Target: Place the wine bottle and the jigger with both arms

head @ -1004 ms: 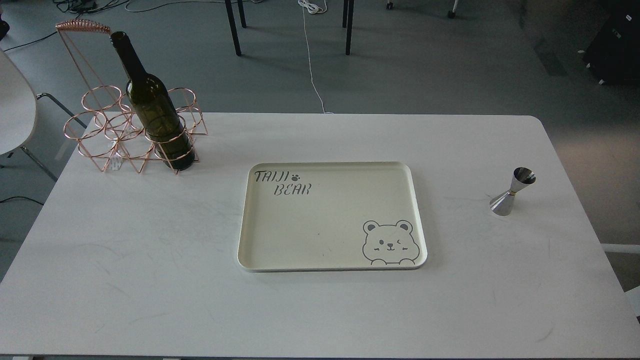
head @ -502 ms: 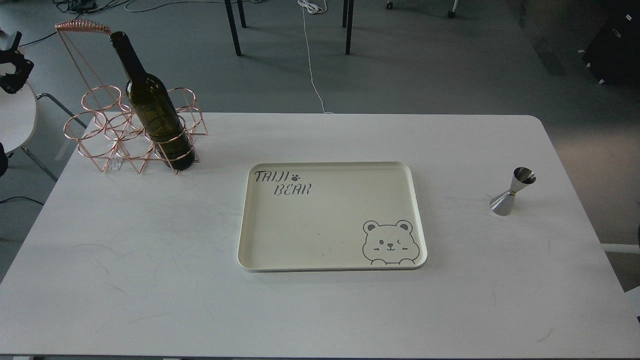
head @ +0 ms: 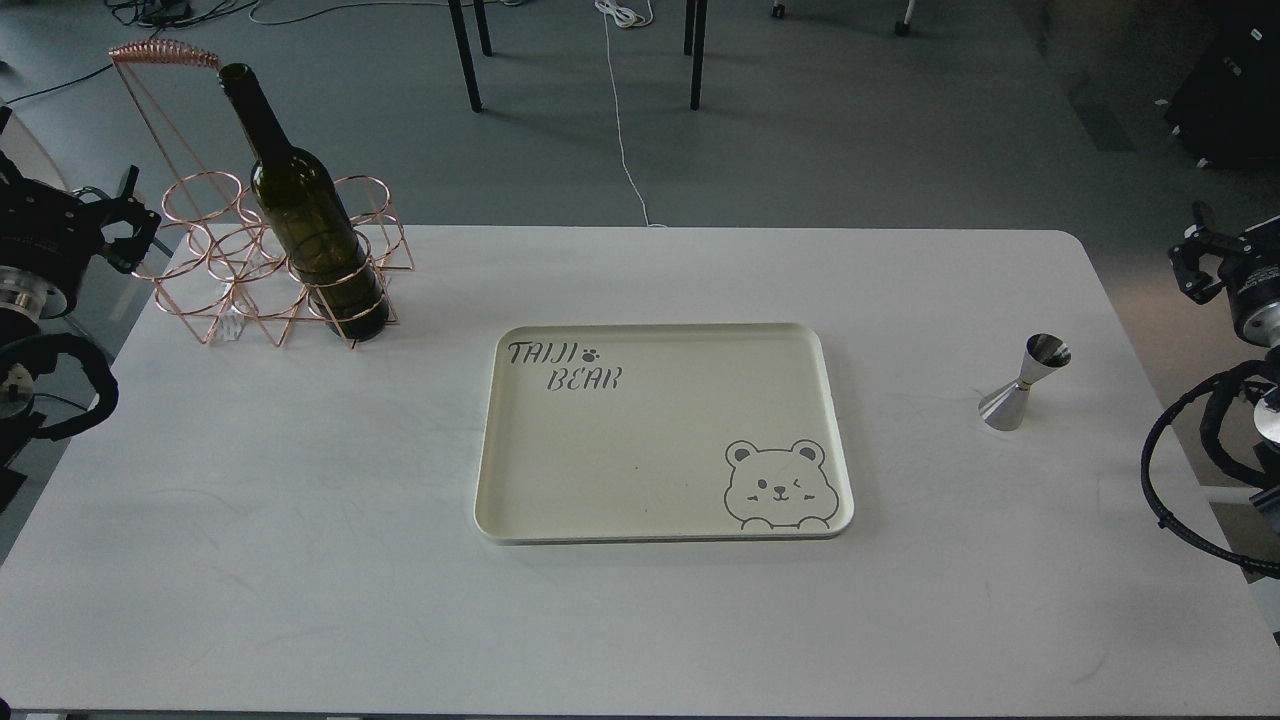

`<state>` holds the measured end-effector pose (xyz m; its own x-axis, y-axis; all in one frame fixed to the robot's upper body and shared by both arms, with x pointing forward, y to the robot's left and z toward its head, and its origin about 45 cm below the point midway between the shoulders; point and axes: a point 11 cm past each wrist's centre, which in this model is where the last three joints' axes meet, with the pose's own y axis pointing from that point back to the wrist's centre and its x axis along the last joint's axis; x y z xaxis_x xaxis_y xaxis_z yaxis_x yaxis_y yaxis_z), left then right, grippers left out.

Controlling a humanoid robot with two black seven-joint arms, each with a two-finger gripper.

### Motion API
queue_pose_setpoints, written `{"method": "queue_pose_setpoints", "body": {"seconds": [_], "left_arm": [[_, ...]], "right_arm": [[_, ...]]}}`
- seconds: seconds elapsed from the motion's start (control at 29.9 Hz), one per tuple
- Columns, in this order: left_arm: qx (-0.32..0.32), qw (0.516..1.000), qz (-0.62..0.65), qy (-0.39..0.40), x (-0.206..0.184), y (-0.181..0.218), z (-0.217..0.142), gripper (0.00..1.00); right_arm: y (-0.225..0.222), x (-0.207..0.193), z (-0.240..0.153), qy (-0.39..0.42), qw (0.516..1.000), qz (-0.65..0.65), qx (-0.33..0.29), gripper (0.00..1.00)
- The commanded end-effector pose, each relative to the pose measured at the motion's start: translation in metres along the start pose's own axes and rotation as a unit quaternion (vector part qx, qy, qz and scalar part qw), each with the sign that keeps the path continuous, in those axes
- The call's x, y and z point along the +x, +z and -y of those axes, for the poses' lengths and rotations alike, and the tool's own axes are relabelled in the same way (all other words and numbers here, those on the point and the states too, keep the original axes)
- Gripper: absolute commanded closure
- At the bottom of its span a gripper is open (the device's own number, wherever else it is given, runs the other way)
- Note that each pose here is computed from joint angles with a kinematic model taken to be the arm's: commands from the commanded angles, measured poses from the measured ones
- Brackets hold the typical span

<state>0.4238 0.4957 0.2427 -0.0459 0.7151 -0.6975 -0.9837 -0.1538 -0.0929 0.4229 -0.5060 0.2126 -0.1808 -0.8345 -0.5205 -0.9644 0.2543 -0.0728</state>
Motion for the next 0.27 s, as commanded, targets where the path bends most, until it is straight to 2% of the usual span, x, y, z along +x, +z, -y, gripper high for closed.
{"method": "queue_pose_setpoints", "body": {"seconds": [0.0,0.23], "left_arm": [[0.008,1.000,-0.006,-0.004,-0.004,-0.012,0.001,0.01],[0.004,1.000,-0.009,-0.008,-0.008,-0.012,0.004,0.01]], "right_arm": [[0.003,-0.003,0.000,-0.002,1.000,0.003,0.000,0.01],[-0.022,0.001,0.005,-0.002,1.000,-0.004,0.022,0.01]]}}
